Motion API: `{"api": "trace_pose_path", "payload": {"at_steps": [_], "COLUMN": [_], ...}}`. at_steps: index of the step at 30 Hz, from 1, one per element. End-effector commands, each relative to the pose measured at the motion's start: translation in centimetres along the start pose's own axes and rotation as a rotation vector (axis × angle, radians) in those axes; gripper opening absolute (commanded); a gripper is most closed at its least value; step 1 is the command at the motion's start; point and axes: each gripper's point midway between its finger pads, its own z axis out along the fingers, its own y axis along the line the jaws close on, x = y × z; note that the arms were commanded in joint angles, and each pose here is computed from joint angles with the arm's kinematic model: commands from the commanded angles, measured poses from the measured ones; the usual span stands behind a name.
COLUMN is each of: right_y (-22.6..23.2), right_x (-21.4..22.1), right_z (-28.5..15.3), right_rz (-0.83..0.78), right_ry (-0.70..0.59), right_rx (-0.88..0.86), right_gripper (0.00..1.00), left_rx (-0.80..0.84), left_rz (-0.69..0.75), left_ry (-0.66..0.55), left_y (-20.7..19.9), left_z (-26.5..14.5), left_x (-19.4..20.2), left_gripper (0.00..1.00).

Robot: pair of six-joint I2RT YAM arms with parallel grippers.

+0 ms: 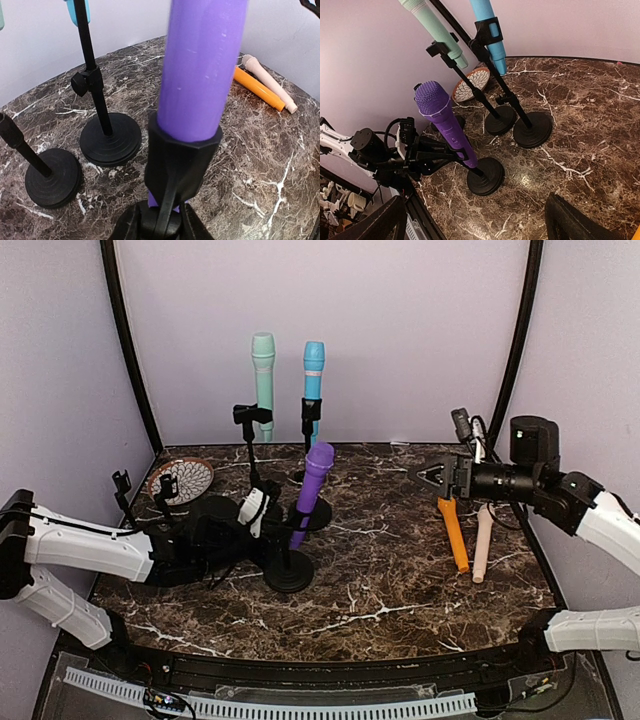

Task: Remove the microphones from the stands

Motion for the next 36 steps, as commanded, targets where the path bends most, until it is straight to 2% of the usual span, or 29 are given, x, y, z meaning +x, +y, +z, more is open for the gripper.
{"api": "trace_pose_path", "payload": {"at_steps": [1,4,13,14,16,19,21,24,28,32,36], "right_y": [1.4,1.9,2.7,2.9,3.4,4.5,5.2,6.6,8.4,8.2,7.3], "right_x": [-2.8,-3.3,-4.6,-4.6,-4.8,-5.1,-5.1,-4.9,-3.3,-2.3,-2.2], "right_z": [1.4,2.1,2.2,2.4,2.8,4.1,5.3,7.4,11.3,14.4,16.1], "right_rz": [-0.041,-0.047,-0.053,-0.055,-0.058,-0.07,-0.078,-0.094,-0.119,-0.137,-0.152], "right_ry": [-0.086,-0.098,-0.137,-0.136,-0.136,-0.138,-0.135,-0.126,-0.083,-0.048,-0.04], "right_rx": [0.012,0.006,0.047,0.053,0.069,0.099,0.12,0.144,0.167,0.227,0.305], "right_gripper": [0.97,0.97,0.98,0.99,0.99,0.99,0.99,0.99,0.99,0.98,0.97], "left_rx": [0.036,0.051,0.142,0.179,0.249,0.294,0.346,0.447,0.464,0.433,0.413], "left_rz": [-0.048,-0.035,0.003,0.003,0.008,0.004,0.01,0.033,0.034,0.062,0.097], "left_ry": [-0.057,-0.035,0.164,0.185,0.238,0.284,0.268,0.188,0.096,0.088,0.136], "left_y": [-0.2,-0.4,-1.3,-1.7,-2.0,-0.9,-0.7,-0.9,0.7,1.6,2.0], "left_z": [-1.2,-1.8,-5.3,-5.7,-6.5,-7.1,-7.4,-8.0,-7.8,-6.7,-5.8], "left_x": [-1.8,-1.8,-1.2,-1.2,-1.2,-2.0,-3.2,-6.2,-8.5,-7.4,-5.2], "left_gripper": [0.39,0.53,0.74,0.81,0.86,0.89,0.89,0.9,0.91,0.9,0.82]}}
